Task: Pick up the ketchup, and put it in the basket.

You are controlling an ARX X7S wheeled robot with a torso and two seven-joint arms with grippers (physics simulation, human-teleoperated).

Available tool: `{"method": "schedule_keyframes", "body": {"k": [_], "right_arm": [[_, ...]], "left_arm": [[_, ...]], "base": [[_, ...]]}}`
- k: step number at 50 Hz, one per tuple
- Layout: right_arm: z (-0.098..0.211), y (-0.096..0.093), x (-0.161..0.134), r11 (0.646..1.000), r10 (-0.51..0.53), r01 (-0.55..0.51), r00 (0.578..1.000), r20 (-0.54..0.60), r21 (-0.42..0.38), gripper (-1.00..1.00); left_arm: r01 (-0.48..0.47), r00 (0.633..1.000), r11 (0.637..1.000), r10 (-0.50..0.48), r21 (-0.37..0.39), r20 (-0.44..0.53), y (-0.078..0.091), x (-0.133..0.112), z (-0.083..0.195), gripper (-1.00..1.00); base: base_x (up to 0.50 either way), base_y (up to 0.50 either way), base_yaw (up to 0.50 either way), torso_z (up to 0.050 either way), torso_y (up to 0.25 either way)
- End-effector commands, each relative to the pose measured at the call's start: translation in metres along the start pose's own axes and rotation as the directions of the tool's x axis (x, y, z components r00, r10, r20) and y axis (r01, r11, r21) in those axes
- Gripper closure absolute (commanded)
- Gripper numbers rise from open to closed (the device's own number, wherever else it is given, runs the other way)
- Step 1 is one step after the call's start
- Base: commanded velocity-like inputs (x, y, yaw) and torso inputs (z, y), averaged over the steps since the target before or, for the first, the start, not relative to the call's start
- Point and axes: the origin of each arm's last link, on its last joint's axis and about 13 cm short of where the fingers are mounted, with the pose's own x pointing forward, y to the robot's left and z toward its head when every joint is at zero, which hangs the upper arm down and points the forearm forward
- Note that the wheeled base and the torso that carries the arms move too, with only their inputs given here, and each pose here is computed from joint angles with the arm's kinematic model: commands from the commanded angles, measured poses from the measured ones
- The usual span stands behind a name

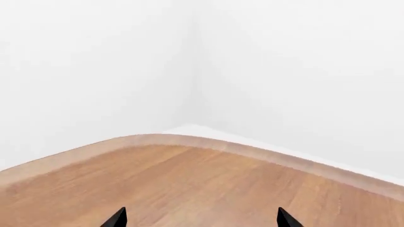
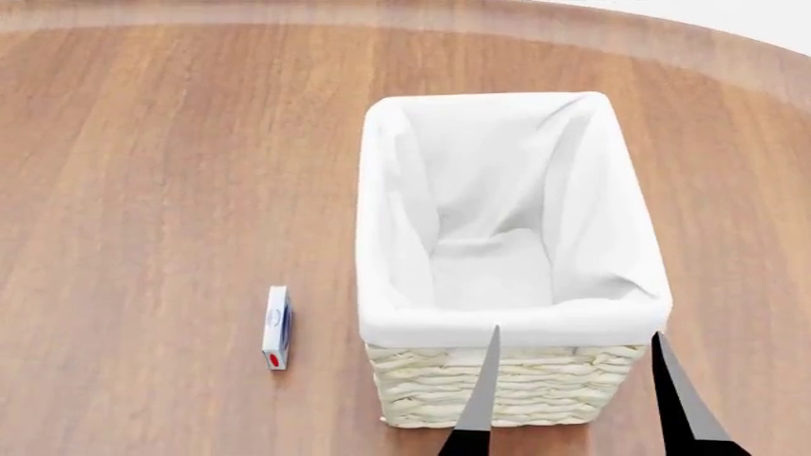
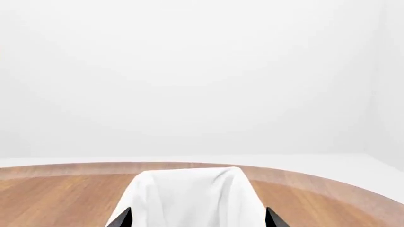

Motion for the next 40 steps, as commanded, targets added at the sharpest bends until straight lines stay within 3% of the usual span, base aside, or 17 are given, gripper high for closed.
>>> {"method": "schedule_keyframes", "body": {"k": [1,9,25,30,33,37,40], "right_arm": [[-0.001,-0.002,0.002,1.0,-0.002,0.002,1.0,0.002,-0.01,-1.0],[-0.001,-0.002,0.002,1.0,-0.003,0.003,1.0,0.0,-0.009,-1.0],[-0.001,-0.001,0.002,1.0,0.0,0.0,1.0,0.0,-0.011,-1.0],[-0.002,-0.001,0.002,1.0,0.001,-0.001,1.0,0.0,-0.01,-1.0],[-0.002,-0.001,0.002,1.0,0.001,-0.001,1.0,-0.001,-0.011,-1.0],[-0.002,-0.001,0.002,1.0,0.003,-0.003,1.0,-0.001,-0.011,-1.0],[-0.002,-0.001,0.002,1.0,0.004,-0.004,1.0,-0.001,-0.011,-1.0]], "left_arm": [[-0.138,0.99,0.99,0.138,-0.033,0.013,0.024,0.005,0.007,-1.0],[-0.218,0.976,0.975,0.218,-0.031,-0.002,0.032,0.006,0.006,-1.0],[-0.375,0.926,0.919,0.367,-0.123,-0.086,0.046,0.007,0.004,-1.0],[-0.482,0.876,0.865,0.472,-0.142,-0.102,0.055,0.005,0.003,-1.0],[-0.497,0.868,0.854,0.485,-0.155,-0.109,0.058,0.005,0.003,-1.0],[-0.554,0.832,0.812,0.537,-0.181,-0.139,0.063,0.003,0.002,-1.0],[-0.56,0.828,0.808,0.542,-0.182,-0.142,0.064,0.003,0.001,-1.0]], "base": [[0.0,0.0,0.0,0.0,0.0],[0.0,0.0,0.0,0.0,0.0],[0.0,0.0,0.0,0.0,0.0],[0.0,0.0,0.0,0.0,0.0],[0.0,0.0,0.0,0.0,0.0],[0.0,0.0,0.0,0.0,0.0],[0.0,0.0,0.0,0.0,0.0]]}}
